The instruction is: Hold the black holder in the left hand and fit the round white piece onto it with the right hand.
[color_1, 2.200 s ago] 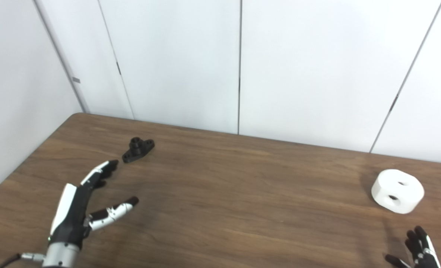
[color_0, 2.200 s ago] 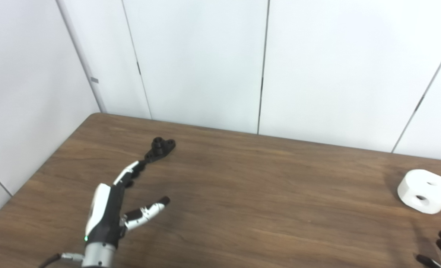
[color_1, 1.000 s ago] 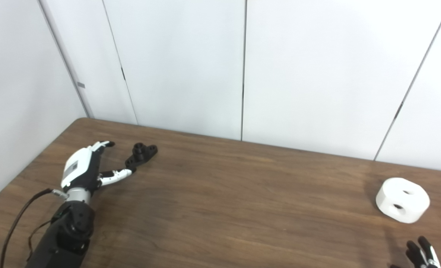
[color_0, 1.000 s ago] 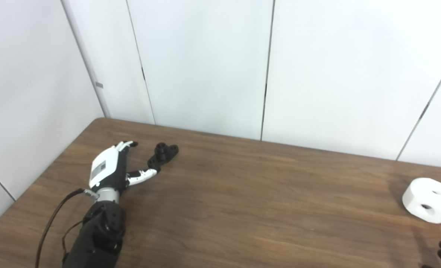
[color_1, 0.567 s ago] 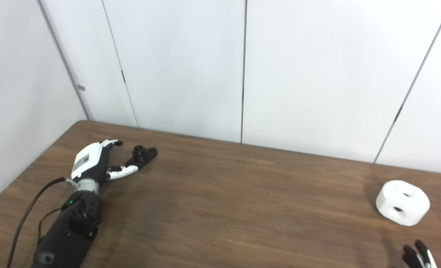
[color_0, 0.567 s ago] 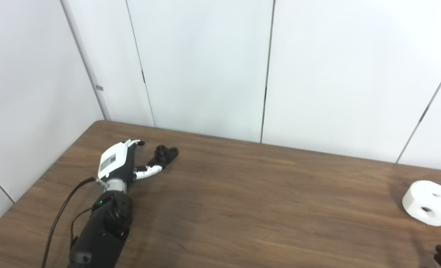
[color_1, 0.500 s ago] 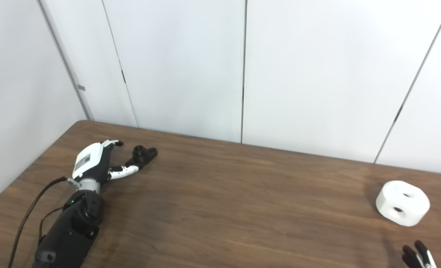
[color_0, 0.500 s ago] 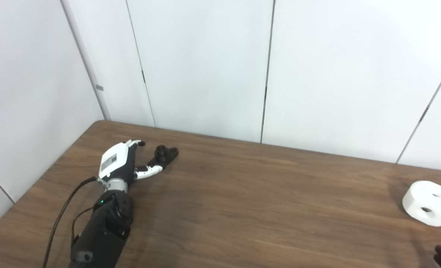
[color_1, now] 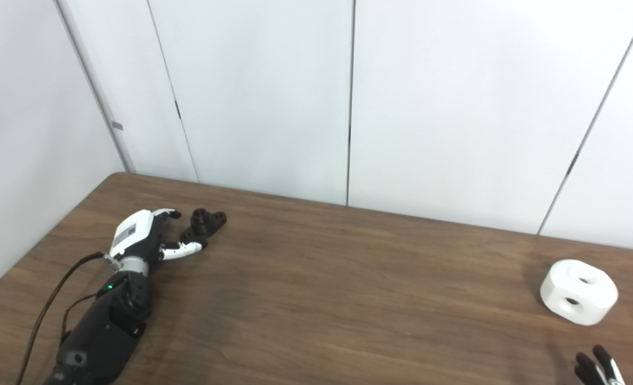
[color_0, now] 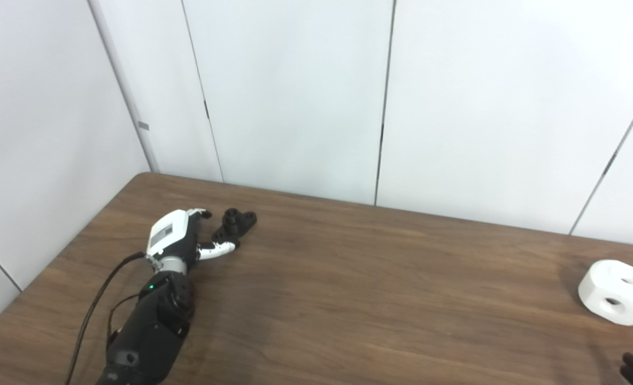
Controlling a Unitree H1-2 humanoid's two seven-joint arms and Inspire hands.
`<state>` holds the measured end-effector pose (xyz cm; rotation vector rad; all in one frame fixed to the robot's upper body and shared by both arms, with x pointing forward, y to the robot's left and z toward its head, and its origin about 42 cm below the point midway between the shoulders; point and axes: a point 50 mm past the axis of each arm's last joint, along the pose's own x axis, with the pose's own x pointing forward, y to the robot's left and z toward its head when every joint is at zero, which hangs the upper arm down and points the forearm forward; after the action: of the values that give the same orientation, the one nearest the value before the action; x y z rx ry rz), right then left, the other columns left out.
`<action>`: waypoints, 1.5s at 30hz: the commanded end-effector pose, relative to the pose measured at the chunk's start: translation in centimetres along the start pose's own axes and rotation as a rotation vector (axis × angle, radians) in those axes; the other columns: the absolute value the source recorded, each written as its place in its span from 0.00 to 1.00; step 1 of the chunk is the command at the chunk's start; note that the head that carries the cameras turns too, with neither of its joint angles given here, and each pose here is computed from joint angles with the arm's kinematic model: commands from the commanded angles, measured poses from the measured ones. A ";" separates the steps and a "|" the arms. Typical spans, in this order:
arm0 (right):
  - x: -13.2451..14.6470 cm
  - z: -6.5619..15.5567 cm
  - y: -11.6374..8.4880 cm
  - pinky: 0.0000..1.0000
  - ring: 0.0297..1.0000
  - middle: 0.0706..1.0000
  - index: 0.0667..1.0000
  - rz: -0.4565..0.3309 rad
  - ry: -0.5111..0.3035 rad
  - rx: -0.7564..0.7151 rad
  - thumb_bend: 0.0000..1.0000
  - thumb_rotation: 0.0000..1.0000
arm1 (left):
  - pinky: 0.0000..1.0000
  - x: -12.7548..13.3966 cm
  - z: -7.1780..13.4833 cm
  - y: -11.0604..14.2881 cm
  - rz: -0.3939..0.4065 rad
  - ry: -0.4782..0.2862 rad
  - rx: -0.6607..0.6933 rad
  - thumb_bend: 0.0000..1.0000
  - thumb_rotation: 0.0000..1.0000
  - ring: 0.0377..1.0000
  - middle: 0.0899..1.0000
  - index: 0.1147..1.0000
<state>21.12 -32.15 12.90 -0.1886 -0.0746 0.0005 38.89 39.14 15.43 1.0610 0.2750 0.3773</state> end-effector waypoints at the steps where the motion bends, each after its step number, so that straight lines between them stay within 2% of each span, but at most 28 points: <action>1: -0.4 0.1 0.1 0.92 0.95 0.94 0.97 -0.003 0.015 -0.013 0.48 1.00 | 1.00 1.6 1.1 3.0 0.091 -0.046 0.010 0.84 0.41 0.96 0.90 0.79; 6: -0.6 0.2 0.3 0.90 0.94 0.94 0.97 -0.004 0.021 -0.018 0.48 1.00 | 1.00 1.7 1.0 2.8 0.082 -0.042 0.002 0.83 0.39 0.96 0.90 0.78; 11: -0.9 0.2 0.3 0.91 0.95 0.94 0.97 -0.010 0.029 -0.010 0.50 1.00 | 0.99 1.8 1.2 2.8 0.067 -0.034 -0.015 0.83 0.42 0.96 0.90 0.78; 19: -1.3 0.3 0.3 0.90 0.94 0.94 0.97 -0.014 0.033 -0.015 0.51 1.00 | 1.00 1.8 1.9 2.4 0.060 -0.055 -0.016 0.83 0.42 0.96 0.89 0.75; 45: -2.2 0.5 0.5 0.88 0.94 0.94 0.97 -0.012 0.048 -0.042 0.51 1.00 | 1.00 2.3 3.5 1.9 0.025 -0.059 -0.041 0.81 0.40 0.96 0.89 0.74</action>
<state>19.52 -31.53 13.18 -0.2188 -0.0470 -0.0163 40.46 37.65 15.53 1.0230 0.2750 0.3245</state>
